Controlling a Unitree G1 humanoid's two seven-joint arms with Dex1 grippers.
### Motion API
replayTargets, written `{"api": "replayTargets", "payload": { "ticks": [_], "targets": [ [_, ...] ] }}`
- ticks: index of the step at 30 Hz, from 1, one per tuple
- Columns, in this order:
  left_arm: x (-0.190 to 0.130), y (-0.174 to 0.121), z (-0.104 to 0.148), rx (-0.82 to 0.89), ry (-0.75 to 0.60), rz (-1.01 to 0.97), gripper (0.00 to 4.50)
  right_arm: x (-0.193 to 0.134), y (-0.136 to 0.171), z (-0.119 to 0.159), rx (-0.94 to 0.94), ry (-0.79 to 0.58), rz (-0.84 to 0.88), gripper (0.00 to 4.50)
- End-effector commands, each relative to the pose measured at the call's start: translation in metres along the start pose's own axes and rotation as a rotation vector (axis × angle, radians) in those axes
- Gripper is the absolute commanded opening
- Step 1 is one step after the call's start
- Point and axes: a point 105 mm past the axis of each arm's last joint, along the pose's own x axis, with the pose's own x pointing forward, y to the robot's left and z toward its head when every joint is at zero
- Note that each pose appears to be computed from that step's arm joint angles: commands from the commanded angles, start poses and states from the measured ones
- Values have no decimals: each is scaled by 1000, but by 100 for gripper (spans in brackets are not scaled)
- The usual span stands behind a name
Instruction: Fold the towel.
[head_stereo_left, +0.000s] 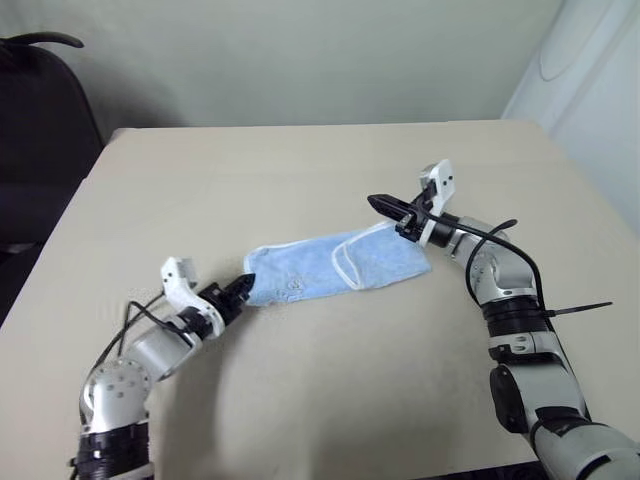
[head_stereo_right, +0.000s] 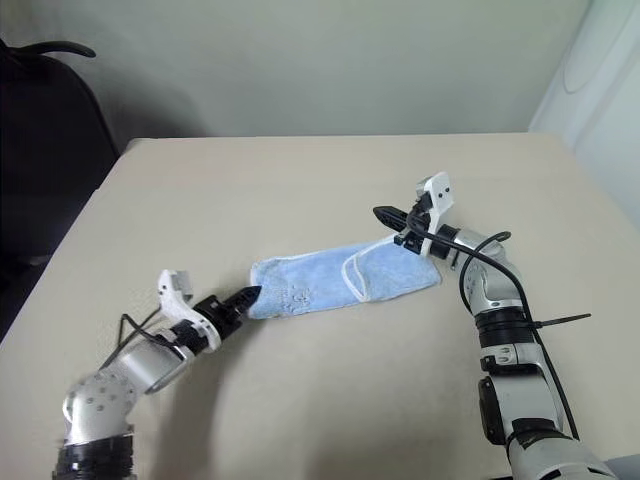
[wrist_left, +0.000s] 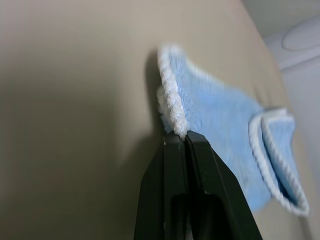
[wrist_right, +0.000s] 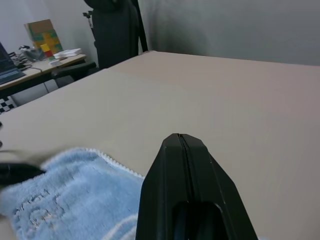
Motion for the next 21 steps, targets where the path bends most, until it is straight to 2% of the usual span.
{"api": "replayTargets", "payload": {
  "ticks": [1, 4, 7, 11, 16, 19, 21],
  "targets": [
    [-13, -7, 43, 44, -116, -31, 4, -1, -1, 9, -30, -34, -10, 0],
    [-18, -19, 57, 126, -112, -64, 4, 0, -2, 7, -31, -32, -14, 0],
    [-14, -37, 57, 199, -72, -124, 4, 0, -4, 7, -33, -33, -23, 0],
    [2, -72, 45, 280, 14, -239, 4, 1, -7, 7, -34, -38, -36, 0],
    [36, -138, 30, 346, 106, -434, 4, 1, -11, 8, -37, -52, -68, 0],
    [53, -172, 12, 380, 179, -530, 4, 0, -19, 9, -44, -67, -121, 0],
    [63, -191, -11, 429, 269, -583, 4, -3, -30, 13, -46, -95, -194, 0]
  ]
}}
